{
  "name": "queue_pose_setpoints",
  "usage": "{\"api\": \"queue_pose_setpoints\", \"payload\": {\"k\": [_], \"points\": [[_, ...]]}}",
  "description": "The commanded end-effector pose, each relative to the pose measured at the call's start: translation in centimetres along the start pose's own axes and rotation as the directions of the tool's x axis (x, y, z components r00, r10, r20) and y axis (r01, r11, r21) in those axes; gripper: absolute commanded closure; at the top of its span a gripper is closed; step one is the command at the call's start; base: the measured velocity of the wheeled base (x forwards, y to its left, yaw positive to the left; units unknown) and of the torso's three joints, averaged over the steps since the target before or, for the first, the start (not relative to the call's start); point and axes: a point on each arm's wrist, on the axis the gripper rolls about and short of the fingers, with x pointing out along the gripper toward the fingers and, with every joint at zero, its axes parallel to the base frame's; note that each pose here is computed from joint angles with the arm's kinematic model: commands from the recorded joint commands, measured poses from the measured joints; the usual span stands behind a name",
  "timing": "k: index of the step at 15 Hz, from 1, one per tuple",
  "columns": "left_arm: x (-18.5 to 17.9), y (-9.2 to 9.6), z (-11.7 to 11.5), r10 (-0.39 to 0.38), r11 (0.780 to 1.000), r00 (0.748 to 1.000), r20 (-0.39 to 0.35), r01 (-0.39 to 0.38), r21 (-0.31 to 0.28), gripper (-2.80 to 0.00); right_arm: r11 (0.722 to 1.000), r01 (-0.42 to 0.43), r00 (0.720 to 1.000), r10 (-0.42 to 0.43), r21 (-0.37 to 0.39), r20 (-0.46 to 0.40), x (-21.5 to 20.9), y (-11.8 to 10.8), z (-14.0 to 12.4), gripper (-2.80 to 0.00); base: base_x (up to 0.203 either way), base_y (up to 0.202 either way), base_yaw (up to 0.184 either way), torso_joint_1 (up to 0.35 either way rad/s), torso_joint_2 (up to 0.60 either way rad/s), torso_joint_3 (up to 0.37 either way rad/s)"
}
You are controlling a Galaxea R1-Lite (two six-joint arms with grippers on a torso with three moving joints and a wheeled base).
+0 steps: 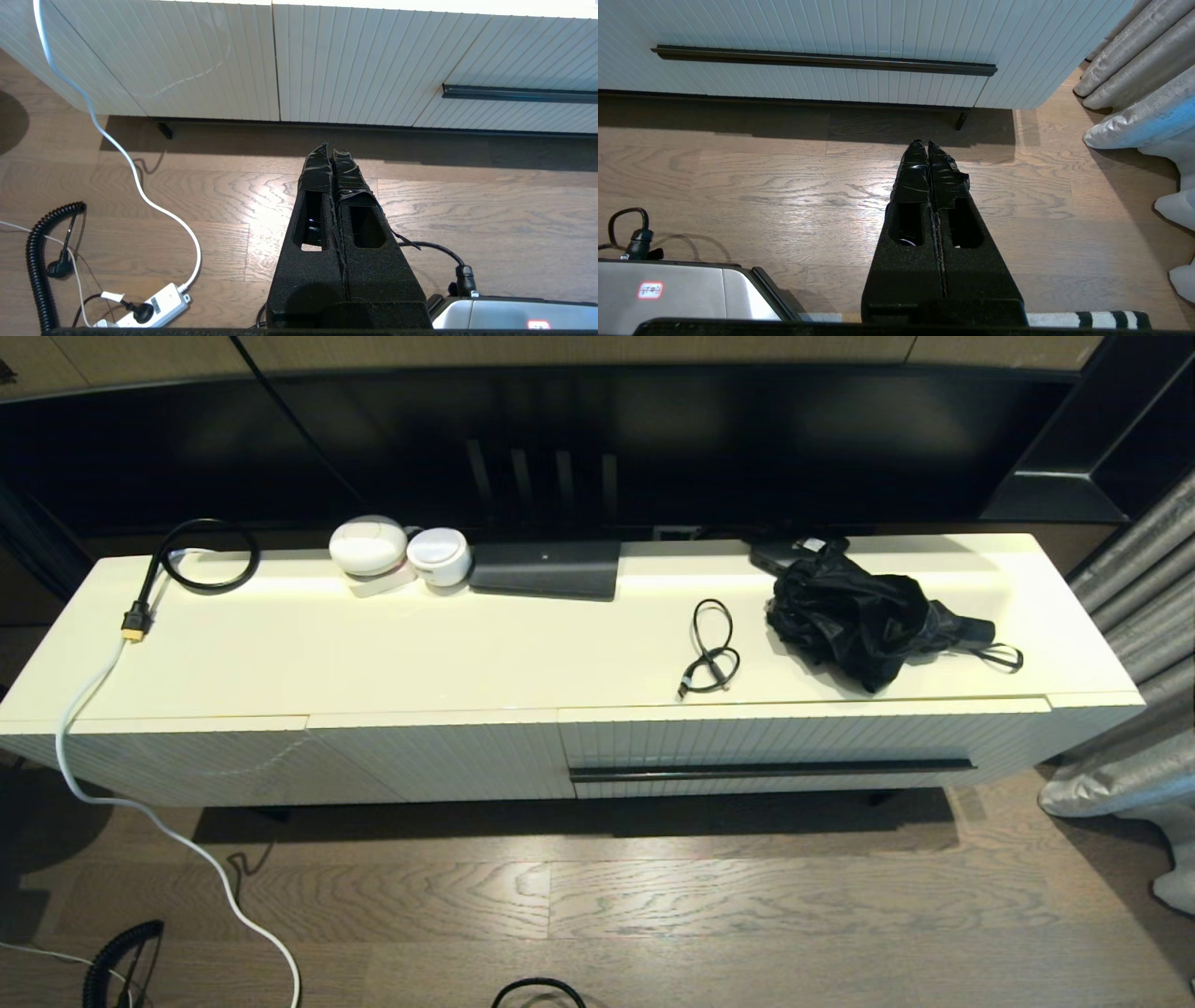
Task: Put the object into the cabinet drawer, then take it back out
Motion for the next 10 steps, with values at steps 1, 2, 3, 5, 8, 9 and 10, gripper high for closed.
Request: {"api": "queue_pose_setpoints", "payload": {"k": [1,2,3,5,8,9,10], "points": [[0.0,0.0,0.0,0.002,1.0,1.0,0.001,-0.002,-0.001,0.0,1.0,-0.001,1.0,0.001,-0.003,-0.001,0.02,0.0,0.04,0.0,0.0,0.0,0.0,0.0,0.0,0.0],[0.0,0.0,0.0,0.001,1.0,1.0,0.001,-0.001,-0.001,0.0,1.0,-0.001,1.0,0.001,-0.004,-0.001,0.01,0.0,0.02,0.0,0.0,0.0,0.0,0.0,0.0,0.0],[0.0,0.0,0.0,0.002,1.0,1.0,0.001,-0.002,-0.001,0.0,1.0,-0.001,1.0,0.001,-0.003,-0.003,0.02,0.0,0.02,0.0,0.0,0.0,0.0,0.0,0.0,0.0],[0.0,0.0,0.0,0.001,1.0,1.0,0.0,-0.001,-0.001,0.0,1.0,-0.001,1.0,0.001,-0.004,-0.003,0.03,0.0,0.04,0.0,0.0,0.0,0.0,0.0,0.0,0.0],[0.0,0.0,0.0,0.001,1.0,1.0,0.001,-0.001,-0.001,0.0,1.0,-0.003,1.0,0.003,0.001,0.0,0.02,0.0,0.05,0.0,0.0,0.0,0.0,0.0,0.0,0.0],[0.0,0.0,0.0,0.002,1.0,1.0,0.001,-0.002,-0.001,0.0,1.0,-0.003,1.0,0.003,0.003,0.0,0.02,0.0,0.05,0.0,0.0,0.0,0.0,0.0,0.0,0.0],[0.0,0.0,0.0,0.001,1.0,1.0,0.0,-0.001,-0.001,0.0,1.0,-0.003,1.0,0.003,0.004,0.0,0.02,0.0,0.05,0.0,0.0,0.0,0.0,0.0,0.0,0.0]]}}
